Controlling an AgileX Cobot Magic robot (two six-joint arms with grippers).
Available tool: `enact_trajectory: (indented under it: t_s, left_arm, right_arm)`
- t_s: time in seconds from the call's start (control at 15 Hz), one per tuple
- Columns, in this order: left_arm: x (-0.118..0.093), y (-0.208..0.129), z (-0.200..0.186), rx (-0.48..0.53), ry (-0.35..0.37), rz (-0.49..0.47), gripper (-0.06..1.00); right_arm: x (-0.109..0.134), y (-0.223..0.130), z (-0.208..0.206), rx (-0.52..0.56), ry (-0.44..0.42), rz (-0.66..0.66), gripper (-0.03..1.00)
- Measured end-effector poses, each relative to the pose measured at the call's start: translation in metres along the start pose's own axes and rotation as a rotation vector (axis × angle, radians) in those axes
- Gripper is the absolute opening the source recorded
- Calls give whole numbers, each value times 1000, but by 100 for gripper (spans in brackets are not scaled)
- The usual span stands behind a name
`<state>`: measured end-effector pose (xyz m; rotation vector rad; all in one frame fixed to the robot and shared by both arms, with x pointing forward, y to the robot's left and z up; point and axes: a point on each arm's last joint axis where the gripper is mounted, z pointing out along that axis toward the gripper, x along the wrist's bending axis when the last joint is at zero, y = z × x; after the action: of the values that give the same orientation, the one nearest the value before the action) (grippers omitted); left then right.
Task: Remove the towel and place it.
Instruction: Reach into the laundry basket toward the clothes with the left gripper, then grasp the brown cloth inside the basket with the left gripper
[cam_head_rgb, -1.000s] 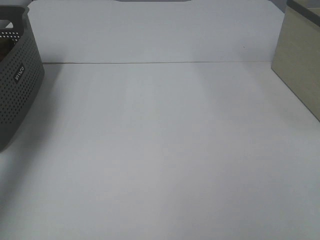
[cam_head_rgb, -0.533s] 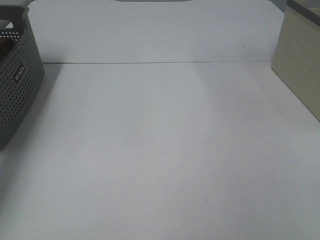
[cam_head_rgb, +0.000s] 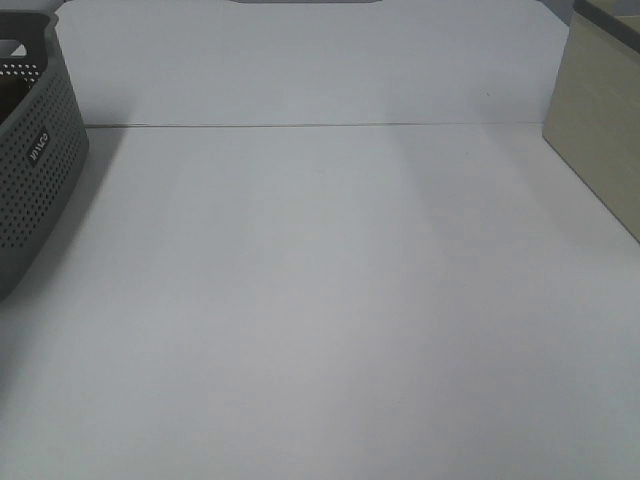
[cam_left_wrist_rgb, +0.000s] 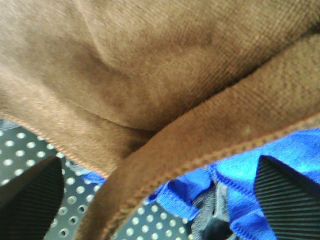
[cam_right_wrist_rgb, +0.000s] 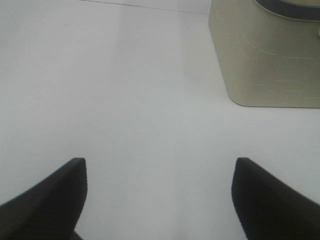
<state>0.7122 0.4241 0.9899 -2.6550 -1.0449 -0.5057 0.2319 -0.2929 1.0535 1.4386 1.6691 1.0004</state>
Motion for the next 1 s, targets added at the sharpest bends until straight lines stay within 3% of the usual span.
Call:
enact_trajectory:
  t_s: [0.13,0.27,0.4,0.87,1.0]
  left_arm:
    - [0,0,1,-7,-8,-7,74]
    - [0,0,1,-7,-8,-17,37]
    - [0,-1,1,-2,-3,-51,14]
    - [-2,5,-7,-10,6,-64,0]
    - [-4,10,-34,-38,33,-66,0]
  right_arm:
    - [0,0,0,0,1,0,77]
    - [0,0,0,0,2,1,77]
    - [0,0,0,0,3,1,77]
    - [0,0,0,0,3,1,77]
    - [0,0,0,0,3,1,77]
